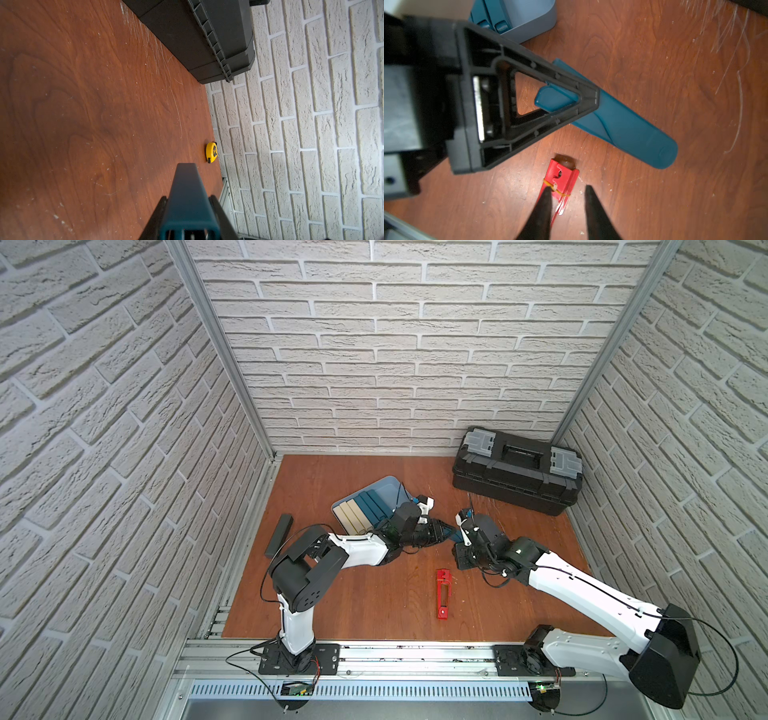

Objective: Put the pruning pliers into the storage box
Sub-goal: Pick up the pruning pliers from the center of the board.

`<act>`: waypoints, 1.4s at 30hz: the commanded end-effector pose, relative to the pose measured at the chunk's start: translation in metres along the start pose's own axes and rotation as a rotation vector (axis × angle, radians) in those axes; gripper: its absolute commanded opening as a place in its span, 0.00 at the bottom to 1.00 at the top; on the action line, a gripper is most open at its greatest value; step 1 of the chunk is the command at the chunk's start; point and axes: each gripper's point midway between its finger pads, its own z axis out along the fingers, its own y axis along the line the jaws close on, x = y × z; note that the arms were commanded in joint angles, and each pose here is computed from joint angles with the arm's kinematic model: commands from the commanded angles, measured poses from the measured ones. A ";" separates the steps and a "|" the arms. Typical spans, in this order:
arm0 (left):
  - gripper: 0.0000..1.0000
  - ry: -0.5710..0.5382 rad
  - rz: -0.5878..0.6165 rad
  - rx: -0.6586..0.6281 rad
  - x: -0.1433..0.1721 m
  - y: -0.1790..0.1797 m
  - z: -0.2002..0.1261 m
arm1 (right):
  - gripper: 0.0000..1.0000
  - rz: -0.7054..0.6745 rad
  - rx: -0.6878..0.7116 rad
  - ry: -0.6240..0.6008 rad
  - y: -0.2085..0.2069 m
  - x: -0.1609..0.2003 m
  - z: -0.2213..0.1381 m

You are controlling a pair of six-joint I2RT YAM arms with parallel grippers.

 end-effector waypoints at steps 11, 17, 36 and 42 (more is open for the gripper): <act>0.00 0.179 0.225 0.040 -0.016 -0.032 -0.067 | 0.52 0.002 -0.063 -0.128 -0.013 -0.021 -0.049; 0.00 0.272 0.330 0.122 -0.013 -0.046 -0.124 | 0.53 -0.028 -0.334 -0.094 0.023 -0.034 -0.055; 0.00 0.456 0.384 0.393 0.014 -0.079 -0.175 | 0.56 -0.171 -0.839 -0.141 0.086 -0.024 -0.087; 0.00 0.455 0.405 0.437 0.017 -0.094 -0.186 | 0.56 -0.183 -0.902 -0.121 0.094 -0.021 -0.081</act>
